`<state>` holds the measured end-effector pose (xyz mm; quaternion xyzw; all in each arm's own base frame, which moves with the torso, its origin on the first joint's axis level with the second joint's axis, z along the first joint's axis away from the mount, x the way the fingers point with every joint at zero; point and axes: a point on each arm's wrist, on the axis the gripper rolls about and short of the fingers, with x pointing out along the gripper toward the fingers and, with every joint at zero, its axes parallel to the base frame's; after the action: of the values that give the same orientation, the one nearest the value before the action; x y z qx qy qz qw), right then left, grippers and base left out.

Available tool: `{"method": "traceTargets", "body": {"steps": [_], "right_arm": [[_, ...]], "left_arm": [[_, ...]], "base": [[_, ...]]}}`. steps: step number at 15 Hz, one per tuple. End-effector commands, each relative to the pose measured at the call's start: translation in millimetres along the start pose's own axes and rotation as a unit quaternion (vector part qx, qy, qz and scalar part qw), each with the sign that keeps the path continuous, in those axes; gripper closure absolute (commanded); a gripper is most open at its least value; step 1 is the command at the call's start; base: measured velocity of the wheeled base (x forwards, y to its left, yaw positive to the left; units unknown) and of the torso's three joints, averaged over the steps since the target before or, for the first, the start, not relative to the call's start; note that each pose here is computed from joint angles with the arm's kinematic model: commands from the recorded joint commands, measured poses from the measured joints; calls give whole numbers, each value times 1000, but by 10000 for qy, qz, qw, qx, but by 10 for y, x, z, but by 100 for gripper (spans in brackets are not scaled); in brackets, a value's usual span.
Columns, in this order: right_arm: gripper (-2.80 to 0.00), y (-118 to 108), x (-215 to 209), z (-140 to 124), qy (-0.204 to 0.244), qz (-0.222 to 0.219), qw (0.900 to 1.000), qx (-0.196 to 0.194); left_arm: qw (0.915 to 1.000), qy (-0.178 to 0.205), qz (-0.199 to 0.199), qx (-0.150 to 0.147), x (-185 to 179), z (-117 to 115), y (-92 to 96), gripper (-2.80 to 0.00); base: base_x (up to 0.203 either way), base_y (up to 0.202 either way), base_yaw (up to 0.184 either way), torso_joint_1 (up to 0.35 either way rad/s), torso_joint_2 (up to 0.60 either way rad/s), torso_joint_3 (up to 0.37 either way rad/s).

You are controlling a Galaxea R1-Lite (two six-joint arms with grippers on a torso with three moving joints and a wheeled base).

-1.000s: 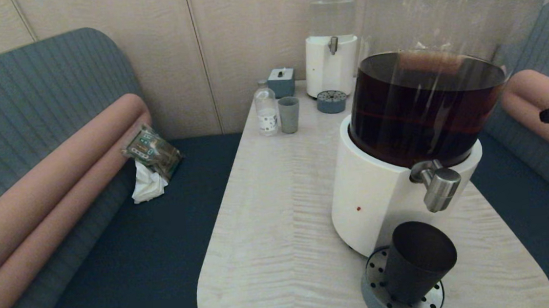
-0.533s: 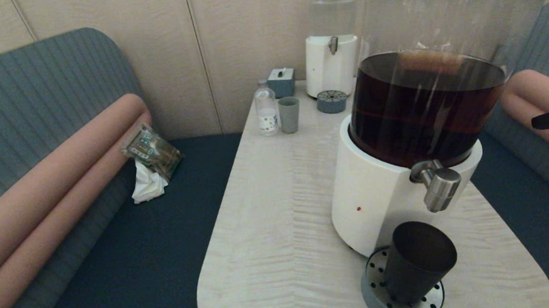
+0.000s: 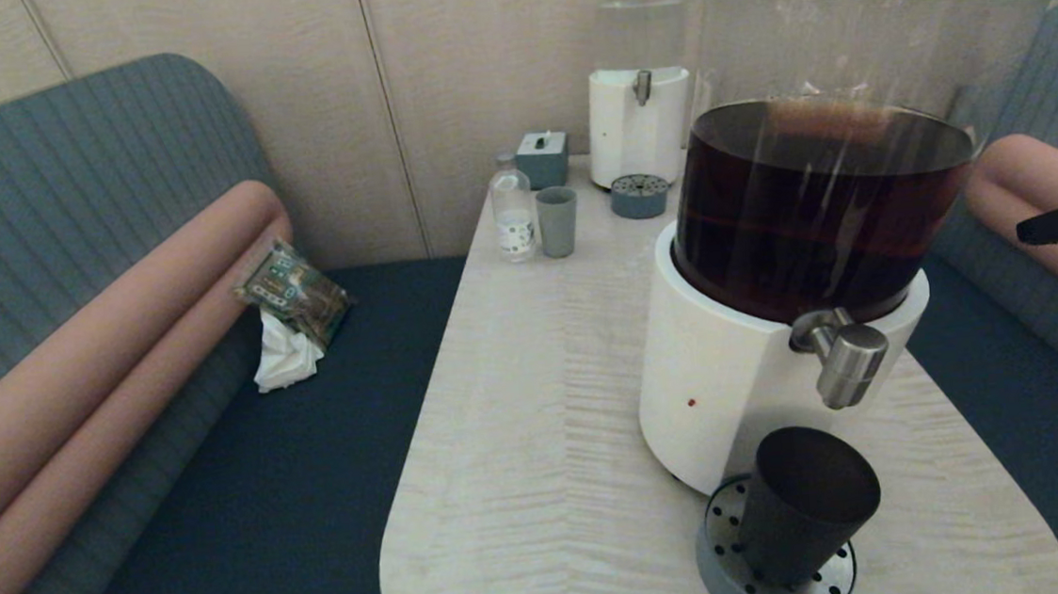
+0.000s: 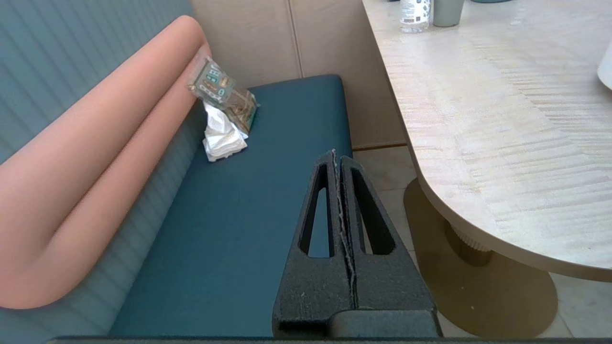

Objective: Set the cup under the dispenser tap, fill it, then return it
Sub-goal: Turn on the faucet

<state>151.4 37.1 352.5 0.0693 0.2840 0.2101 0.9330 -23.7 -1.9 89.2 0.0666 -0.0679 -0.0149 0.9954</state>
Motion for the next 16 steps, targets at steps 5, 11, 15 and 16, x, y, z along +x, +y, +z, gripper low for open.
{"method": "traceTargets", "body": {"steps": [5,11,15,16], "right_arm": [[0,9,168,-28,323,111,9994,-35],[0,33,281,-68,545,191,9975,-409],[0,19,346,-86,653,211,9961,-554],[0,22,365,-74,611,229,9962,-580]], "left_arm": [[9998,199,-33,-9,20,-113,-13,0],[9998,200,-25,-8,20,-113,-13,0],[9998,200,-25,-8,20,-113,-13,0],[9998,199,-32,-9,20,-113,-13,0]], "base": [[0,0,0,0,0,0],[0,0,0,0,0,0],[0,0,0,0,0,0],[0,0,0,0,0,0]]}}
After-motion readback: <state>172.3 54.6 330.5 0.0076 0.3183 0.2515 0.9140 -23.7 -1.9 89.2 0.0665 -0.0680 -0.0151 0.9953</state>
